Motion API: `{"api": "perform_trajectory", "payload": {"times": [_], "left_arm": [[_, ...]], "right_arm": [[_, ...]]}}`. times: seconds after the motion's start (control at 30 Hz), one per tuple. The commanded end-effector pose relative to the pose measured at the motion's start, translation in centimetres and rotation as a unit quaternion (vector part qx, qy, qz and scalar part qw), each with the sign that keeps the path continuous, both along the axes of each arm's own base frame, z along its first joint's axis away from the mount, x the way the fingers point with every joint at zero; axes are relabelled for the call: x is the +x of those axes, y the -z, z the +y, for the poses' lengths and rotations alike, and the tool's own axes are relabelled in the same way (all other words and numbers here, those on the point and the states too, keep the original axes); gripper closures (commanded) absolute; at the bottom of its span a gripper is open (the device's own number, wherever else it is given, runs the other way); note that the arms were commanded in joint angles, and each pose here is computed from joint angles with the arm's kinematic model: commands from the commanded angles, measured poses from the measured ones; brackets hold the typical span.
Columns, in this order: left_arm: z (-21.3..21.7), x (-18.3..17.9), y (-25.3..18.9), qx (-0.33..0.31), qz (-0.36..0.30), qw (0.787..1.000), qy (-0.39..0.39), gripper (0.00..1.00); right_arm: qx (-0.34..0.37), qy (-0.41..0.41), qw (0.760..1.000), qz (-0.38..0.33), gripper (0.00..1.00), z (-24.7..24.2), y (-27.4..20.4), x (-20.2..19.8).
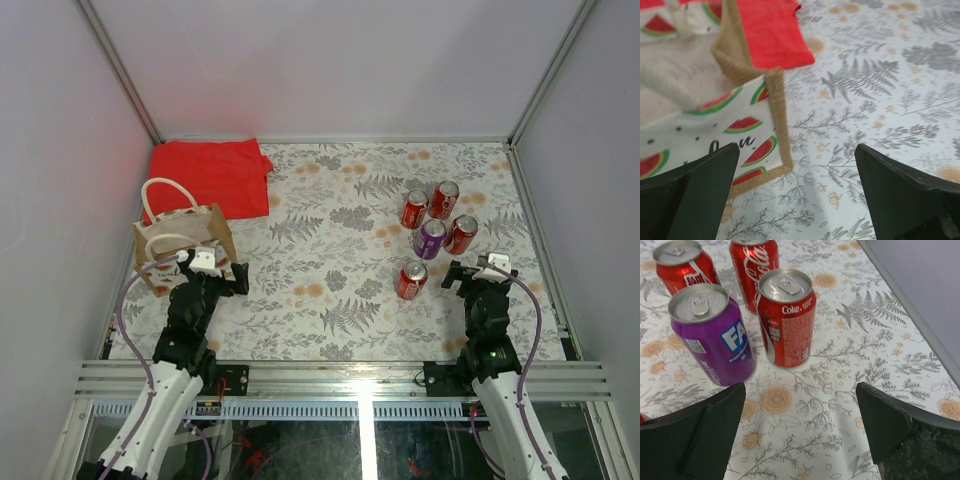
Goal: Place the beverage into the canvas bag
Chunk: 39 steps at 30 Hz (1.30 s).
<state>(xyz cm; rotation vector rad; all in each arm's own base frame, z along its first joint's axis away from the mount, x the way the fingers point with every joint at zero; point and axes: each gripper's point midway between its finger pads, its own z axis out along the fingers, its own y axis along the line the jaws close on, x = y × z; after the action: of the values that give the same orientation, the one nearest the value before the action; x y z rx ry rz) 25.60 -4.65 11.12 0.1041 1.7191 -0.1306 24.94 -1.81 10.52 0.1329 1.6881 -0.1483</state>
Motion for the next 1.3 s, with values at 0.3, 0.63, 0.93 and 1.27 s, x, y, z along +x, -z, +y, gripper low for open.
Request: {"api": "perform_trajectory", "payload": {"times": [0.3, 0.63, 0.93, 1.27], "left_arm": [[-4.6, -3.3, -19.4, -0.036, -0.096, 0.984, 0.148, 0.0], [-2.2, 2.7, -26.3, 0.002, 0.076, 0.995, 0.058, 0.0], [5.8, 5.9, -26.0, -0.095, 0.171, 0.98, -0.036, 0.11], [16.0, 4.2, -18.7, -0.12, 0.291, 0.939, -0.136, 0.12]], "right_arm": [[0.027, 0.111, 0.99, -0.084, 0.01, -3.7, -8.0, -2.1], [0.07, 0.081, 0.987, 0.118, 0.01, -0.8, -9.1, 0.5], [0.092, 0.043, 0.977, 0.189, 0.05, 1.3, -9.9, 1.4], [0.088, 0.05, 0.979, 0.18, 0.12, 0.5, -9.8, -2.0]]}}
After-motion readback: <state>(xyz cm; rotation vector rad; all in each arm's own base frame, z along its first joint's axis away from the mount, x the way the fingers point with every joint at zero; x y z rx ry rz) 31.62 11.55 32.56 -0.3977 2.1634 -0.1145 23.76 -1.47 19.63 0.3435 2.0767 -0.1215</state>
